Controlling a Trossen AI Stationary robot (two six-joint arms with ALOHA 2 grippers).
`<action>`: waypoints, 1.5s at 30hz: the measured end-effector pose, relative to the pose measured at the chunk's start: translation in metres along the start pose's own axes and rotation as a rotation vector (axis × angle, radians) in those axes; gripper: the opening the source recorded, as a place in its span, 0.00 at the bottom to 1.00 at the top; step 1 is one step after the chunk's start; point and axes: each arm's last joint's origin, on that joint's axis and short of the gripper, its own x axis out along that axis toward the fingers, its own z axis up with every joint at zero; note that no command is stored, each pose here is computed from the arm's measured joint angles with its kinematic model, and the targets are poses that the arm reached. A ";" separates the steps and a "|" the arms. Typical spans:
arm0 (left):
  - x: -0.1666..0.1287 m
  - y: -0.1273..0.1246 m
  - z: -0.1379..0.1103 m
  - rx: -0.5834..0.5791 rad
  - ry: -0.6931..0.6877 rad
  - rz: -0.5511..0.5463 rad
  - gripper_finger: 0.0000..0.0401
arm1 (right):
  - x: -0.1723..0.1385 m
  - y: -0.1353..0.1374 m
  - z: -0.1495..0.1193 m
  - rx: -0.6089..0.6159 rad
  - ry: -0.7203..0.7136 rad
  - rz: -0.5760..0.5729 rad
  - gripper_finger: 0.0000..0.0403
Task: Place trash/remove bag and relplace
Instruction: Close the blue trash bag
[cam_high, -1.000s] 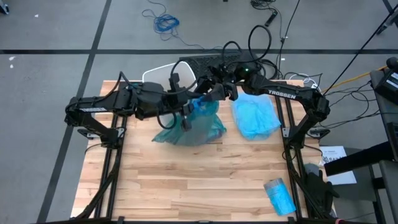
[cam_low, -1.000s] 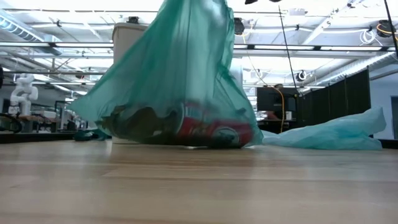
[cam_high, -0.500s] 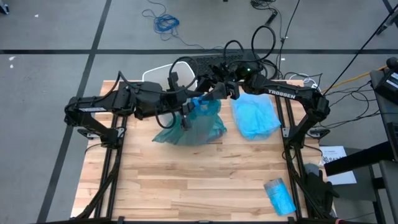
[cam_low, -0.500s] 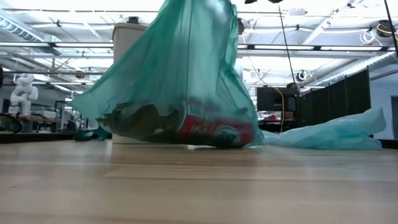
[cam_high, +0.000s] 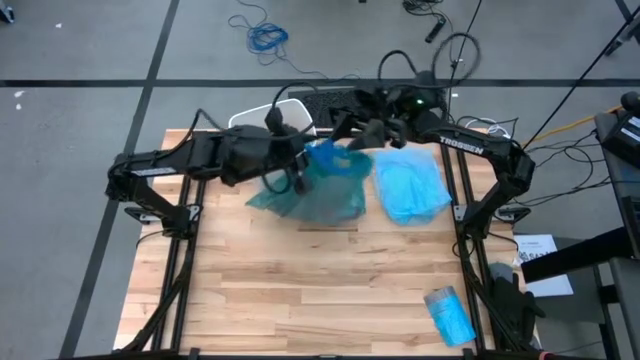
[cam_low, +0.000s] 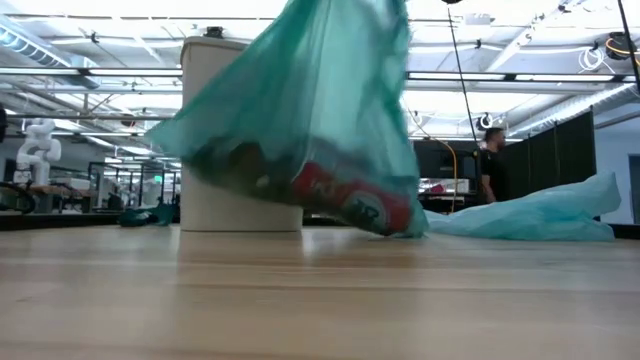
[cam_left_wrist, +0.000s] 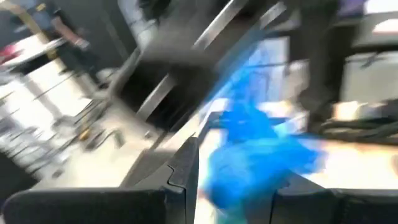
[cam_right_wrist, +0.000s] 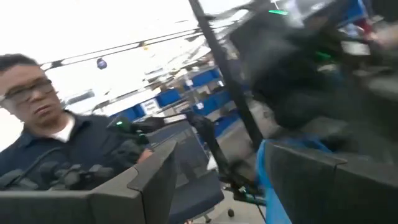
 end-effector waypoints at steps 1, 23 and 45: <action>0.001 0.000 -0.002 0.006 0.014 0.019 0.24 | -0.001 0.002 0.002 -0.010 -0.003 0.002 0.55; -0.001 0.000 0.005 -0.018 -0.039 0.007 0.24 | -0.016 -0.021 -0.005 0.082 0.002 -0.126 0.55; -0.004 -0.003 0.005 -0.130 -0.039 0.032 0.23 | -0.077 -0.060 -0.014 0.124 0.119 -0.191 0.55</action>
